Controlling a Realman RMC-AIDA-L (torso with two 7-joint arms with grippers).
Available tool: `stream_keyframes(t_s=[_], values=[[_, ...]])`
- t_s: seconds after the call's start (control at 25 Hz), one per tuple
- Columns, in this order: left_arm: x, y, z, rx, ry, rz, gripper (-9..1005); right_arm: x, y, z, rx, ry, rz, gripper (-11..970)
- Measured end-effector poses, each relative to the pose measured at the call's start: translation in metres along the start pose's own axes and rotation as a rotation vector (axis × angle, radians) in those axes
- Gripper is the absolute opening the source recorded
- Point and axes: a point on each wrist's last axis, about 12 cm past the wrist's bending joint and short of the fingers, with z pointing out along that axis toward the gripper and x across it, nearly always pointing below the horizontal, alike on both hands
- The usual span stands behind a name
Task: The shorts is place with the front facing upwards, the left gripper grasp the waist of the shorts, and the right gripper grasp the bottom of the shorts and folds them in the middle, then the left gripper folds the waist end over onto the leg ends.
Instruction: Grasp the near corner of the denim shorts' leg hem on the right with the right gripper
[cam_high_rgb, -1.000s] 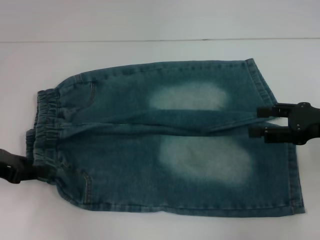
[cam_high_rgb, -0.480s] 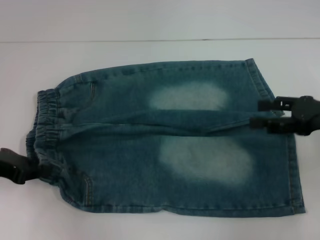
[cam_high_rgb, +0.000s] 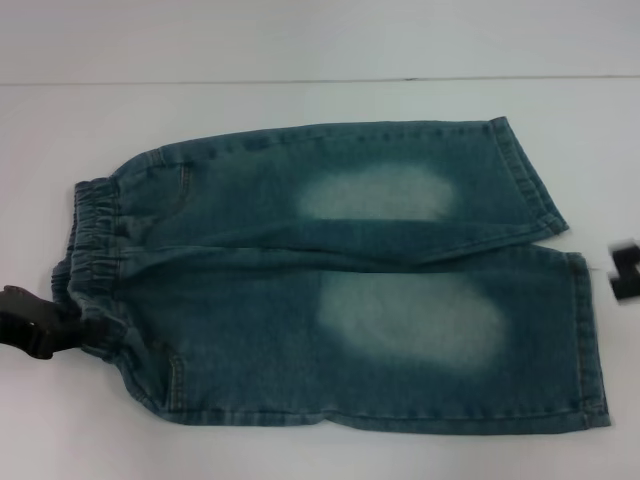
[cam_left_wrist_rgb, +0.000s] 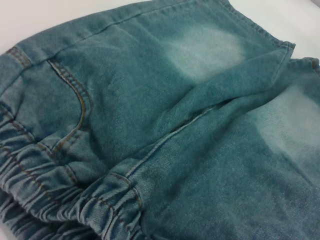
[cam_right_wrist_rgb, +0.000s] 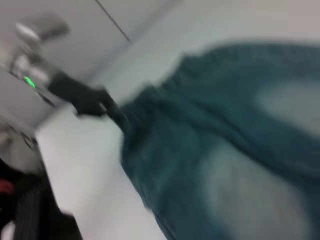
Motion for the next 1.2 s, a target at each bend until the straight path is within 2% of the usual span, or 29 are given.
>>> stream_keyframes(t_s=[0.2,0.44,1.2], values=[[-0.001,-0.001,0.002,0.004,-0.01,0.012,42,0.016,-0.008,0.001,0.093,0.229,0.093,786],[-0.004,-0.001,0.003,0.007,-0.015,0.02,44,0.025,-0.011,0.014,0.092,0.369,0.138,782],[-0.007,-0.003,0.007,0.008,-0.022,0.031,50,0.023,-0.014,0.046,0.063,0.495,0.208,770]])
